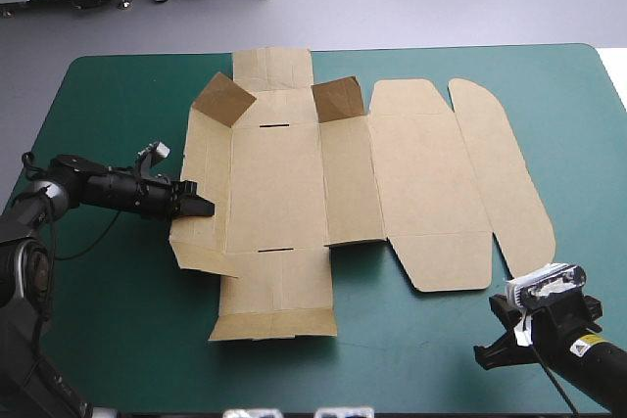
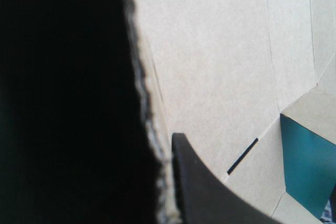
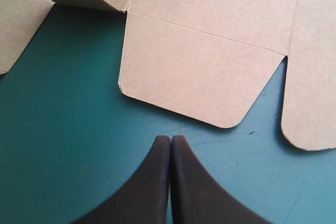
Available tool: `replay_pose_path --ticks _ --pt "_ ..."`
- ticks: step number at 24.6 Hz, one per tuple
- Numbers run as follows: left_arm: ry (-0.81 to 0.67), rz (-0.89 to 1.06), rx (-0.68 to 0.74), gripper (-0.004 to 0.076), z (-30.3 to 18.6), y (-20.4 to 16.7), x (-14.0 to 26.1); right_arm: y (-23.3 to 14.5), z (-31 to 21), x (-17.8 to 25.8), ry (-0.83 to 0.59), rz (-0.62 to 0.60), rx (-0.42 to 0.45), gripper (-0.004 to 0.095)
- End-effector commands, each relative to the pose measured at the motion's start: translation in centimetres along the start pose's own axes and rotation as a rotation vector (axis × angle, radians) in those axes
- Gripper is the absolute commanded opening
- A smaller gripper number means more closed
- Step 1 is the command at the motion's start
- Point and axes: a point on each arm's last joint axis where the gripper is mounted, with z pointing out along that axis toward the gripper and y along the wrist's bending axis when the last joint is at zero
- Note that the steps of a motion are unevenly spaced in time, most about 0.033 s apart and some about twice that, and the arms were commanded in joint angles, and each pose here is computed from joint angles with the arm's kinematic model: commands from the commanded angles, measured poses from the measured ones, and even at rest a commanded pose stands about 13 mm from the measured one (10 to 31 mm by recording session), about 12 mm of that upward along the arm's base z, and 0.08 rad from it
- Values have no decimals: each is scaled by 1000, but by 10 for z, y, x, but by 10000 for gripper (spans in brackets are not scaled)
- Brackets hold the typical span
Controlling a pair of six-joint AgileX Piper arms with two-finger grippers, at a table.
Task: Fold the box
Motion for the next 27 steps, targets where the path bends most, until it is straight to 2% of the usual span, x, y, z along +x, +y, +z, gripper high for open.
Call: replay_pose_path --ticks 1,5,8,10,16,19,21,27 --pt "9 187 40 -8 -31 -54 -15 0 -4 -11 -75 3 7 -18" --pt "19 412 -149 -8 -54 -109 -37 0 -4 -11 -73 6 -1 -18" --pt "128 651 -471 -8 -50 -147 -47 1 -5 -12 -82 11 -2 -18" --pt "117 767 -565 -8 -46 -166 -52 1 -5 -12 -82 11 -2 -18" --pt "-4 1064 -712 -8 -33 -221 -61 0 -7 -15 -104 47 7 -18" --pt "-63 1216 -768 -8 -22 -245 -60 -1 -13 -24 -155 38 30 -18" --pt "-45 1365 -815 -8 -11 -261 -55 -2 -22 -36 -223 40 57 -18" --pt "-59 1508 -871 -8 1 -282 -46 -7 -38 -55 -364 57 141 -18"
